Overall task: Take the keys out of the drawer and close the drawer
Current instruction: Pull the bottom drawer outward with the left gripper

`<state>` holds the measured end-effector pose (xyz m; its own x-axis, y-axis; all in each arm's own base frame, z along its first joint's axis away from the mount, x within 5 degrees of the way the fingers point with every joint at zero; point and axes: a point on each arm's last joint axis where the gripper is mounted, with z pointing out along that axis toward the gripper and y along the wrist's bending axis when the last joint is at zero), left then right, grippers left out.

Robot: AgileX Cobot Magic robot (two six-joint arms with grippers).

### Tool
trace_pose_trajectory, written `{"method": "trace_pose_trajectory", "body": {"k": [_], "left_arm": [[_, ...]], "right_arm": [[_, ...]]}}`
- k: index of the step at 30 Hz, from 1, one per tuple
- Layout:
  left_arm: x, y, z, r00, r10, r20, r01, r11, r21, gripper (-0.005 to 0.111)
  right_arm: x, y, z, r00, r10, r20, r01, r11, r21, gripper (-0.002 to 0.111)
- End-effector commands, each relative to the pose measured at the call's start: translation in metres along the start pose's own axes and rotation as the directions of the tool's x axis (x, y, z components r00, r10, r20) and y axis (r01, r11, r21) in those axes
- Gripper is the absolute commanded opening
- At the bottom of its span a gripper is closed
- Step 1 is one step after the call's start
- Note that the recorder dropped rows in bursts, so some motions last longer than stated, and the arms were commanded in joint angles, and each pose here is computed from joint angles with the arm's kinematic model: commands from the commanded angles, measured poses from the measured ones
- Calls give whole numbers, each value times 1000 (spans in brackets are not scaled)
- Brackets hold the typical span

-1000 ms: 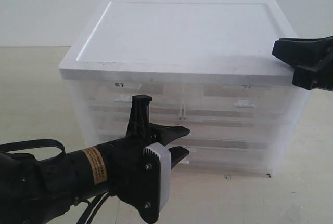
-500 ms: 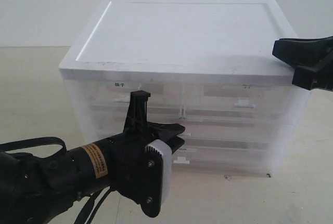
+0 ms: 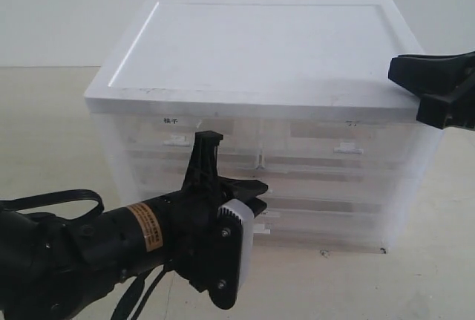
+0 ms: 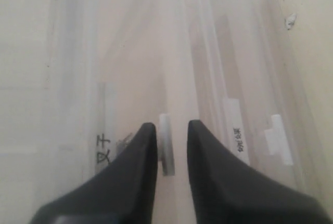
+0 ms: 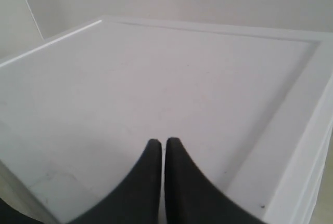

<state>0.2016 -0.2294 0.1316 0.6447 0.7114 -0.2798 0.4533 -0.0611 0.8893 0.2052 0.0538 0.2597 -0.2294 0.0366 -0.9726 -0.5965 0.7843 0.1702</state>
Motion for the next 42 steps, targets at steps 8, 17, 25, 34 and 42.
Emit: {"method": "trace_pose_trajectory", "body": {"k": [8,17,25,34,42], "left_arm": [[9,-12,16,996,-44,-79,48,998,52,5],[-13,-31,11,998,34,-57,-25,988,150,5],[-31,-42,1,991,44,-125,-10,965,261,5],[-68,-20,-31,999,7,-54,10,952,307,5],[-100,-33,-54,999,-46,28,28,892,451,5]], "right_arm": [[1,1,-1,1000,-18,-7,18,1000,-11,0],[1,1,-1,1000,-20,-7,20,1000,-11,0],[2,1,-1,1000,-23,-10,23,1000,-12,0],[2,2,-1,999,-30,-17,29,999,-16,0],[2,2,-1,999,-28,-19,27,999,-18,0]]}}
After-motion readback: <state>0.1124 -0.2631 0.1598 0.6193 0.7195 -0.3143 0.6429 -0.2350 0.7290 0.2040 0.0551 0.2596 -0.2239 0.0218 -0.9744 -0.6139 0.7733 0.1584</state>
